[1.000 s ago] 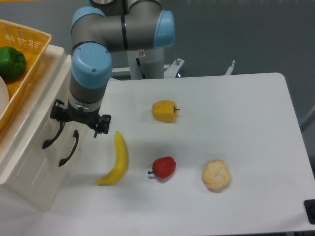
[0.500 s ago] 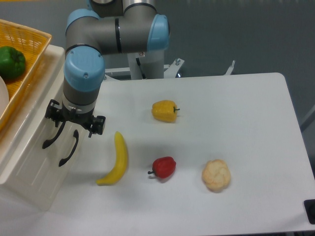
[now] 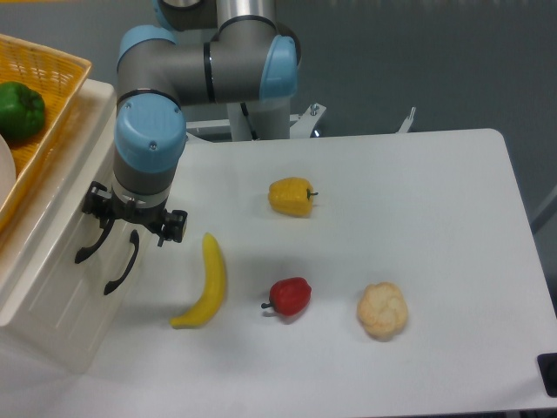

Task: Slide open the top white drawer
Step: 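Lower the gripper and hook the black handle of the upper drawer, then pull the upper drawer outward by its handle with the gripper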

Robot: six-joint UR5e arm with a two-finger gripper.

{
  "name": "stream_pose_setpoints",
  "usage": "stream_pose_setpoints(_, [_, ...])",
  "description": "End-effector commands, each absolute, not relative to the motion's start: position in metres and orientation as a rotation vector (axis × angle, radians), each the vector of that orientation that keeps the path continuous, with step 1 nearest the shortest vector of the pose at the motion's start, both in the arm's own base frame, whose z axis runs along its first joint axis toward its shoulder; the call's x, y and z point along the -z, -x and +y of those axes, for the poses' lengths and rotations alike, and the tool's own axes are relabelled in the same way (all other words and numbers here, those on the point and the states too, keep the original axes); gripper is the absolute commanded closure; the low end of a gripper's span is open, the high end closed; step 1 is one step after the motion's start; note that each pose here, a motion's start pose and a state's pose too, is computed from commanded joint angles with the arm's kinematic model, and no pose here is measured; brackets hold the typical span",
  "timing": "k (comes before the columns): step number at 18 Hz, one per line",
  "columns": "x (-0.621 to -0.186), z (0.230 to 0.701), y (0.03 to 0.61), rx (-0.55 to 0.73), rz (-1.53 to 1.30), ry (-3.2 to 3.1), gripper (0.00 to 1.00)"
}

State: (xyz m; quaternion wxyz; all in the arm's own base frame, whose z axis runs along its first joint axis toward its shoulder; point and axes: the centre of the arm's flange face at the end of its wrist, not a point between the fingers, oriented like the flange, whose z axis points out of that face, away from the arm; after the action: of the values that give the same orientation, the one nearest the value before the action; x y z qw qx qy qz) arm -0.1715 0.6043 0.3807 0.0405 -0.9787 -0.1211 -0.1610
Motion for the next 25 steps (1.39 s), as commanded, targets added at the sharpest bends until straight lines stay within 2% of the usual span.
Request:
stream_pose_setpoints(15, [-0.3736, 0.6072, 0.1737, 0.481, -0.369, 3.013, 0.00])
stream_pose_setpoints(25, [-0.3769, 0.6064, 0.1747, 0.374, -0.260, 3.053, 0.00])
